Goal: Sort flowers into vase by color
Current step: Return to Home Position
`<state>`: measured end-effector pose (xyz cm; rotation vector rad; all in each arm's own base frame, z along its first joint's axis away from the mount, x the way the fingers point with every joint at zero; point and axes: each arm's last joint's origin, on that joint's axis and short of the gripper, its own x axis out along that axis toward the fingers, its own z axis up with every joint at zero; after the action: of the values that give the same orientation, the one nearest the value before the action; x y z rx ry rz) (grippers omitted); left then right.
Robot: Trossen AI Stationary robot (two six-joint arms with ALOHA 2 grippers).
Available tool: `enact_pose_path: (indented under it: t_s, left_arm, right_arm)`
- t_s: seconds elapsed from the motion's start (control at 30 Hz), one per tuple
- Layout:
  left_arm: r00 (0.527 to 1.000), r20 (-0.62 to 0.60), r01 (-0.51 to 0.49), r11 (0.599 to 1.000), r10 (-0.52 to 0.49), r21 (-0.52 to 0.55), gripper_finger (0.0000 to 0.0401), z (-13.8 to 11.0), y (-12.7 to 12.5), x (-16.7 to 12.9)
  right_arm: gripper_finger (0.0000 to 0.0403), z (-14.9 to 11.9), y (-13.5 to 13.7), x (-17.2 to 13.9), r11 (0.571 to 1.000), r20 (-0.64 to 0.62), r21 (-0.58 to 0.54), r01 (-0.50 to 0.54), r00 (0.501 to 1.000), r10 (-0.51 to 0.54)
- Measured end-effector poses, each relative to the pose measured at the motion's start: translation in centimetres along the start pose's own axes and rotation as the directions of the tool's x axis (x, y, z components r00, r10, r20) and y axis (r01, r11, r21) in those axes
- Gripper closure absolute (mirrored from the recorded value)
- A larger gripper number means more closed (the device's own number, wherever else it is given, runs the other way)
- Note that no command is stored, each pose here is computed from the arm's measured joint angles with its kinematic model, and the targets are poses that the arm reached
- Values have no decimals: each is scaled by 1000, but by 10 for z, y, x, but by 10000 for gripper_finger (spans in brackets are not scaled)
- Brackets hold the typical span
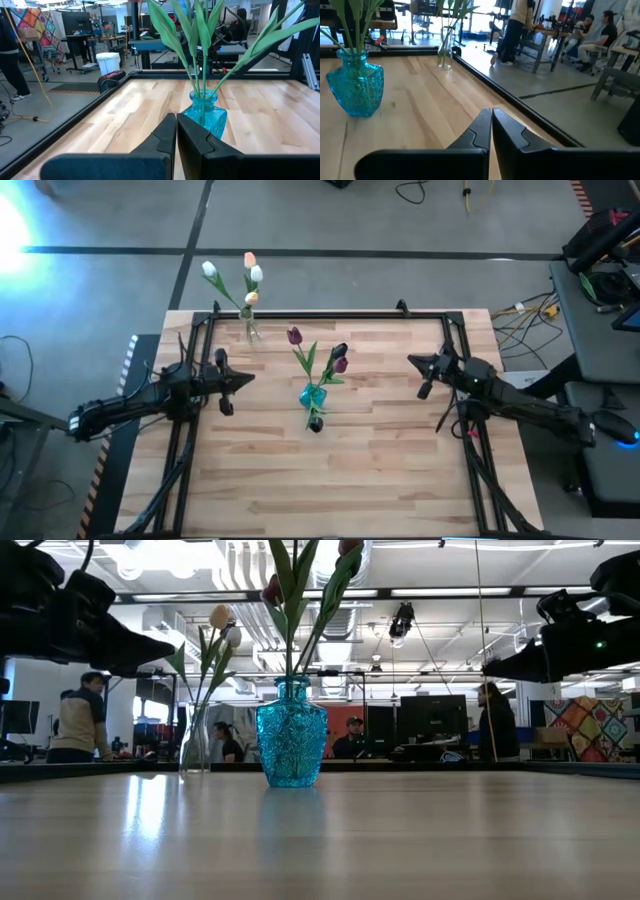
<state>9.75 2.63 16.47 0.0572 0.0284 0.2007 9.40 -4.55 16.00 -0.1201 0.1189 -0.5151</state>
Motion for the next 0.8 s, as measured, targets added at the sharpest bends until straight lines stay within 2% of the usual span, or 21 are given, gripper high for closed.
enact_pose_path:
  t_s: [0.8]
  left_arm:
    - [999, -40, 2, 1000, -3, -4, 401, -3, 0, 2]
  right_arm:
    - [394, 0, 0, 0, 1000, -2, 7, 1, 1000, -1]
